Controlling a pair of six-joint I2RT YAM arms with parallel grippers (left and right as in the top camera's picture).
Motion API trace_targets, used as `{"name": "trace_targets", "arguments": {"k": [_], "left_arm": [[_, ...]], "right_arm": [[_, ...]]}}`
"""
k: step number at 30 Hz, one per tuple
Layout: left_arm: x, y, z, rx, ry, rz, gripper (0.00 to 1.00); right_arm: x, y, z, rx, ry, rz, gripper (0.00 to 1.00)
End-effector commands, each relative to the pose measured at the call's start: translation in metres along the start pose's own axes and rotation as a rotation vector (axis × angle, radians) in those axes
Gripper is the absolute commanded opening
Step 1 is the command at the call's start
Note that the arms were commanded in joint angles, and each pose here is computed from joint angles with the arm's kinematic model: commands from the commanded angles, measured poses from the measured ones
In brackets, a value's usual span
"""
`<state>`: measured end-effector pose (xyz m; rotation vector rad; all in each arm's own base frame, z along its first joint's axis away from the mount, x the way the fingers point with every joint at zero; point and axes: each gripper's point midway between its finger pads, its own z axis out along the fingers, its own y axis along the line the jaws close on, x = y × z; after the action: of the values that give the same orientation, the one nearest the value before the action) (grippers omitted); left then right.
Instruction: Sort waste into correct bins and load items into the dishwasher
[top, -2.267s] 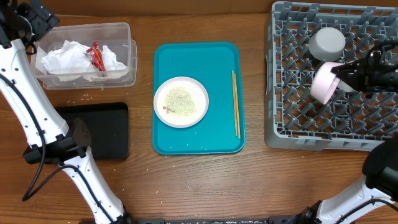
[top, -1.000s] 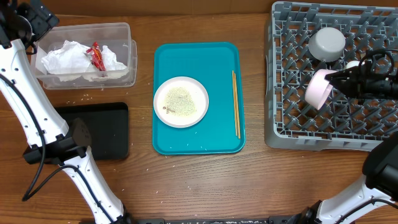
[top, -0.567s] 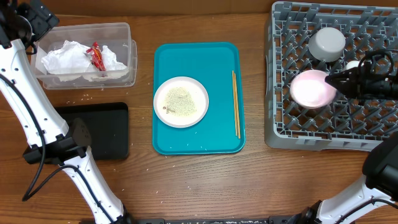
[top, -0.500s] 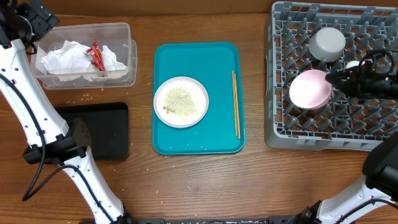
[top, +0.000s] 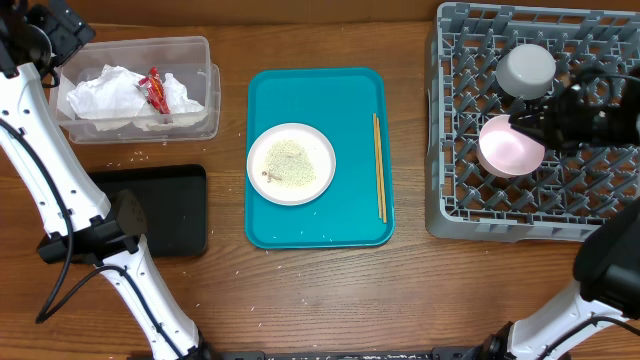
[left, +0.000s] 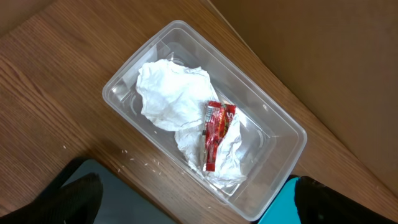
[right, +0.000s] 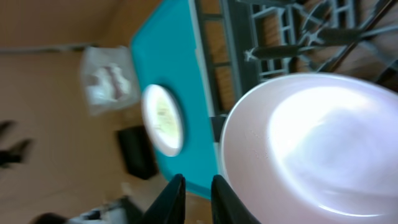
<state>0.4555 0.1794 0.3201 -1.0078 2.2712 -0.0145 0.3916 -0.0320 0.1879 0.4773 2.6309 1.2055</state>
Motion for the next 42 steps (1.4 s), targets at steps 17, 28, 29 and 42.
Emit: {"name": "trace_targets", "arguments": {"k": [17,28,29,42], "left_arm": [[-0.002,0.003,-0.002,-0.006,-0.007,0.019,1.00],[-0.002,0.003,-0.002,-0.007,-0.007,0.019,1.00],[-0.002,0.003,-0.002,-0.007,-0.007,0.019,1.00],[-0.002,0.003,-0.002,-0.007,-0.007,0.019,1.00]], "right_arm": [[0.009,0.001,0.023,0.890,-0.146,-0.062,0.42],[0.014,-0.018,0.045,0.895,-0.130,-0.039,0.31],[0.015,-0.018,0.045,0.896,-0.128,-0.038,0.27],[0.016,0.022,0.029,0.761,-0.117,-0.014,0.04]]}}
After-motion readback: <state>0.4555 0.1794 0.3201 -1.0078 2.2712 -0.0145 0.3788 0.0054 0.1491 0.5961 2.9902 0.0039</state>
